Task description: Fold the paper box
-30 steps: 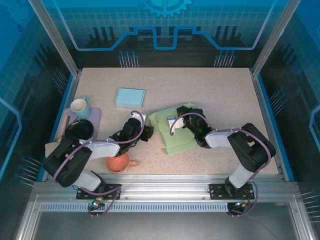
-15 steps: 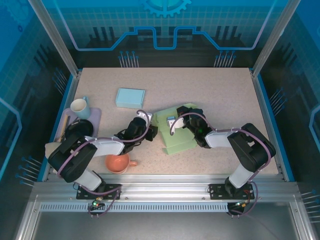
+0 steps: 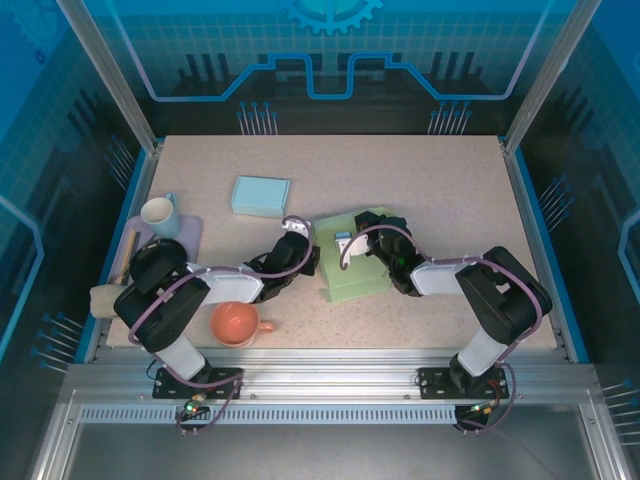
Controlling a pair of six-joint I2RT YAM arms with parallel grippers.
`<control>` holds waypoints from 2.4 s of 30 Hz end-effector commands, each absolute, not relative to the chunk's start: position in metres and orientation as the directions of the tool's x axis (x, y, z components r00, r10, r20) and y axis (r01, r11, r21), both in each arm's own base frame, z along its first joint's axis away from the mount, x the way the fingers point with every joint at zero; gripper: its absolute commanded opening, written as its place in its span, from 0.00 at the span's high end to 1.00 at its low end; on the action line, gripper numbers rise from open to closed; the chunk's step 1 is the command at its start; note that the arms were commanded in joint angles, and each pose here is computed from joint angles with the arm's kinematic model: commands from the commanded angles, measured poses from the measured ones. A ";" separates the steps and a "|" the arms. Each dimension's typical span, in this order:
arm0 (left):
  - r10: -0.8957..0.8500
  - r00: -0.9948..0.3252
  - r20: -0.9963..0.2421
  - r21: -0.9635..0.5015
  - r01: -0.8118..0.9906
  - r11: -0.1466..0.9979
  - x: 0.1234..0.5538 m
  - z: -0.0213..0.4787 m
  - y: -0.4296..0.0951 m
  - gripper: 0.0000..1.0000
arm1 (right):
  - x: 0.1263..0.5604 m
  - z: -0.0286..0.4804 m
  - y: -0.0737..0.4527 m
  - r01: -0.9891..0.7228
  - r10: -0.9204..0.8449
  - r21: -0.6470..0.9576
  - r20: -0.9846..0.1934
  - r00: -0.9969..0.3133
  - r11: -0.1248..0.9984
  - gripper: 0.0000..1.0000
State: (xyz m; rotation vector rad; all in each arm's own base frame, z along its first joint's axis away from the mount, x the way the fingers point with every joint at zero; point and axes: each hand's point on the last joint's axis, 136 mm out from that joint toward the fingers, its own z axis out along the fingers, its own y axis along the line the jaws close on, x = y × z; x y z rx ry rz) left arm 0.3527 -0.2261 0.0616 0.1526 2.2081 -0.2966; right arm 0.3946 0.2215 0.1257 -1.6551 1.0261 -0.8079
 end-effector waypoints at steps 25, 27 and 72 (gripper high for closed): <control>-0.036 -0.474 -0.880 -0.164 0.233 0.959 0.328 0.107 -0.199 0.53 | 0.392 0.124 0.218 -0.329 -0.898 -0.941 -0.080 0.434 -0.076 1.00; -0.048 -0.473 -0.880 -0.169 0.216 0.962 0.328 0.104 -0.190 0.53 | 0.392 0.124 0.218 -0.333 -0.897 -0.940 -0.079 0.434 -0.078 1.00; 0.029 -0.528 -0.849 -0.294 0.515 0.805 0.350 0.090 -0.235 0.56 | 0.386 0.120 0.221 -0.368 -0.885 -0.925 -0.089 0.457 -0.097 1.00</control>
